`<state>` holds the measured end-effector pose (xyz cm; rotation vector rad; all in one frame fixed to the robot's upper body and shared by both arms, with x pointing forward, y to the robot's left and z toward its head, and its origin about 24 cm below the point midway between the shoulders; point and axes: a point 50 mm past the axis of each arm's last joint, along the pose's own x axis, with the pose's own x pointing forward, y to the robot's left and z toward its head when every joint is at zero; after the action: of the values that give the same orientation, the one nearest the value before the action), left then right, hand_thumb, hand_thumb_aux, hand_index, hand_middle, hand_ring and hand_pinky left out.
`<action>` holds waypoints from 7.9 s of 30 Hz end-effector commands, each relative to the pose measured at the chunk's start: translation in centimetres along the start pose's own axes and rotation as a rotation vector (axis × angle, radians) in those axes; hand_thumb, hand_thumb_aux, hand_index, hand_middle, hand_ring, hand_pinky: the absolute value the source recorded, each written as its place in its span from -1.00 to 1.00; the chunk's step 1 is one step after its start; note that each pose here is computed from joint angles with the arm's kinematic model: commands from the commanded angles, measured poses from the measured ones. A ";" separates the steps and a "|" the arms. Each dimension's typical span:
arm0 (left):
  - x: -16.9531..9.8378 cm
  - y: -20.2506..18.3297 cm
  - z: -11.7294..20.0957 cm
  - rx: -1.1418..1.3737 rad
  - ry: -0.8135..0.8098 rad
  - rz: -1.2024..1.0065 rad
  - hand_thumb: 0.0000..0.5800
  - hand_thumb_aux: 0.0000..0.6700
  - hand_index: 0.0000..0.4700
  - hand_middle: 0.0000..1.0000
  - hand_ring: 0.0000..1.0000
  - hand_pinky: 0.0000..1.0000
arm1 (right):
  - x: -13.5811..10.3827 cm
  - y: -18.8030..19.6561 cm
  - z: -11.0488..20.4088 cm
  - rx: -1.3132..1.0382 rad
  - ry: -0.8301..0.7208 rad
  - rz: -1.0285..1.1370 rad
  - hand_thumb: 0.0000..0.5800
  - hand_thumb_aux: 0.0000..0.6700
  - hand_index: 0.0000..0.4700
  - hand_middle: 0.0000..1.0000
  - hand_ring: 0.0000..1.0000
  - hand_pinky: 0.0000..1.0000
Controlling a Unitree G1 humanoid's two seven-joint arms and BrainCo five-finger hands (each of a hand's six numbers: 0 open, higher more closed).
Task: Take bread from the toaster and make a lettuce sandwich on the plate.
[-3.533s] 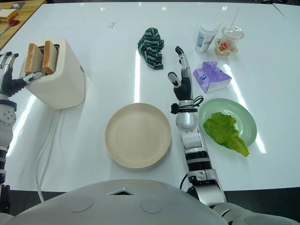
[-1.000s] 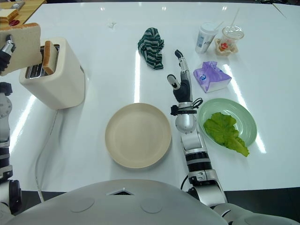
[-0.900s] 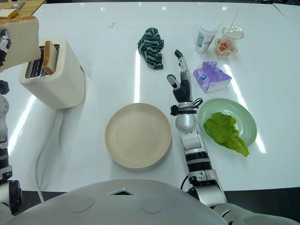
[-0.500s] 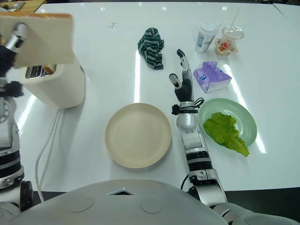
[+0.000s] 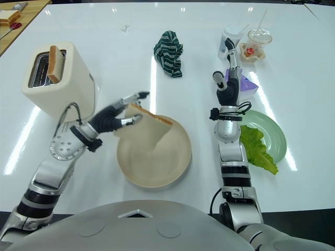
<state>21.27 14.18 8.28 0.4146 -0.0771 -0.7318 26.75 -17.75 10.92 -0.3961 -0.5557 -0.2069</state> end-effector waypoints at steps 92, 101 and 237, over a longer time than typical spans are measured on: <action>0.8 4.6 -0.1 -0.057 -0.236 0.507 -1.00 -1.00 -1.00 -1.00 -1.00 -1.00 | -2.7 -6.3 -1.2 -0.722 -0.296 0.974 1.00 1.00 1.00 -1.00 -1.00 -1.00; 1.1 4.6 0.2 -0.065 -0.252 0.505 -1.00 -1.00 -1.00 -1.00 -1.00 -1.00 | -3.7 2.9 1.5 -0.480 -0.558 1.157 1.00 1.00 1.00 -1.00 -1.00 -1.00; -2.9 11.5 5.3 0.115 -0.201 0.648 1.00 1.00 1.00 -1.00 -1.00 -1.00 | -1.8 -0.2 3.3 -0.323 -0.355 0.620 -1.00 -1.00 -1.00 -1.00 -1.00 -1.00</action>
<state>25.84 23.71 18.79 0.4412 -0.4643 -0.0208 23.10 -14.34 11.17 -0.9097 -0.7125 0.4745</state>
